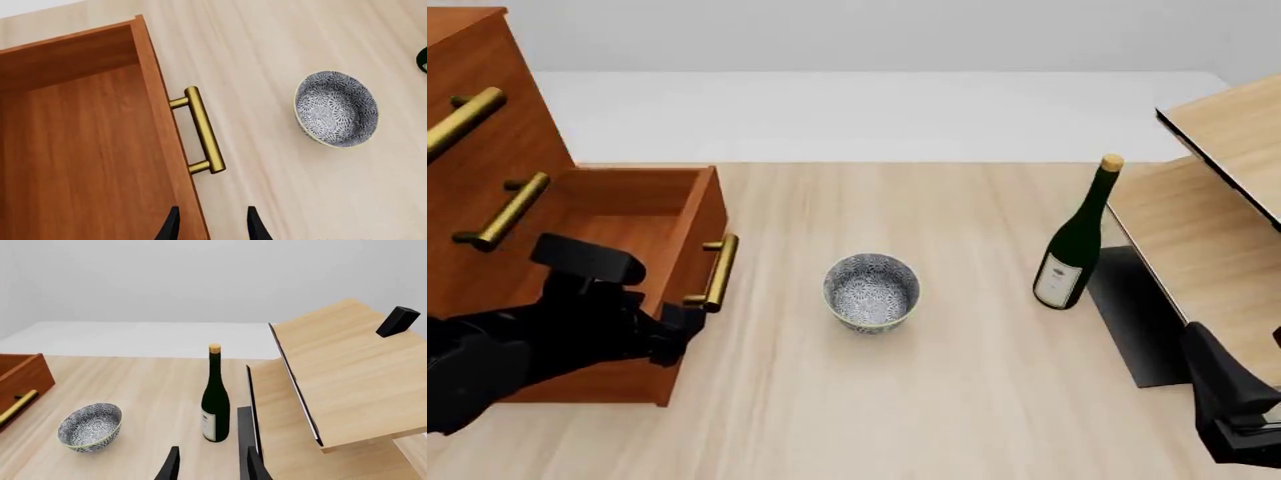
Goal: Put the wine bottle in the bottom drawer of the cabinet.
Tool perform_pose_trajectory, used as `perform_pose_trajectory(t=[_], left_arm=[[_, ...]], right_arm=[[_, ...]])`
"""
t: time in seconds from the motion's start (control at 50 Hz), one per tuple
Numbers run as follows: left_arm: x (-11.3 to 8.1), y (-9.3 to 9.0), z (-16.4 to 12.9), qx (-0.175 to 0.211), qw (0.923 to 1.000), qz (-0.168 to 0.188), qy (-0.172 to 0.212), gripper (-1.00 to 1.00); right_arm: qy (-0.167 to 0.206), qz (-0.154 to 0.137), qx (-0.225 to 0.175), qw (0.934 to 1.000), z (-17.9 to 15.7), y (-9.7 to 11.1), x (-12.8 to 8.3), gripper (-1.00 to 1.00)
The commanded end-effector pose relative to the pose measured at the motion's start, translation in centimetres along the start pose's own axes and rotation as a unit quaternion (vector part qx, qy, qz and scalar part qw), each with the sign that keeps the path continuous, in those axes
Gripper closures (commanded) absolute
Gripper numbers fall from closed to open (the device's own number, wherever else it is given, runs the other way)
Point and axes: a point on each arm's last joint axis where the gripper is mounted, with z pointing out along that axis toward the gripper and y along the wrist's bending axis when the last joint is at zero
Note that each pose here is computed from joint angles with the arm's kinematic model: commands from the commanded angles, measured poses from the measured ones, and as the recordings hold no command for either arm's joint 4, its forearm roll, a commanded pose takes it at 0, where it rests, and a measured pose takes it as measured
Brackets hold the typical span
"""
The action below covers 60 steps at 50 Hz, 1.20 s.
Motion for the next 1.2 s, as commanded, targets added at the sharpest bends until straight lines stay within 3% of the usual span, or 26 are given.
perform_pose_trajectory(t=[0.02, 0.4, 0.68, 0.7, 1.2], left_arm=[[0.4, -0.7, 0.2, 0.014, 0.9998, -0.008, 0.008, -1.00], [0.0, -1.5, -0.3, 0.028, 0.9995, -0.017, 0.004, -1.00], [-0.6, -1.7, -1.0, 0.032, 0.9995, 0.006, -0.002, -1.00], [-0.7, -1.5, -1.3, 0.028, 0.9994, 0.019, -0.008, -1.00], [-4.7, -1.6, -7.0, 0.032, 0.9966, 0.042, -0.063, -1.00]], right_arm=[[0.000, 0.001, 0.000, 1.0000, 0.0, 0.0, 0.0, -1.00], [-0.001, 0.002, -0.001, 1.0000, 0.0, 0.0, 0.0, -1.00], [0.000, 0.001, -0.002, 1.0000, 0.0, 0.0, 0.0, -1.00], [0.000, 0.001, -0.003, 1.0000, 0.0, 0.0, 0.0, -1.00], [-0.001, 0.003, -0.008, 1.0000, 0.0, 0.1, 0.0, -1.00]])
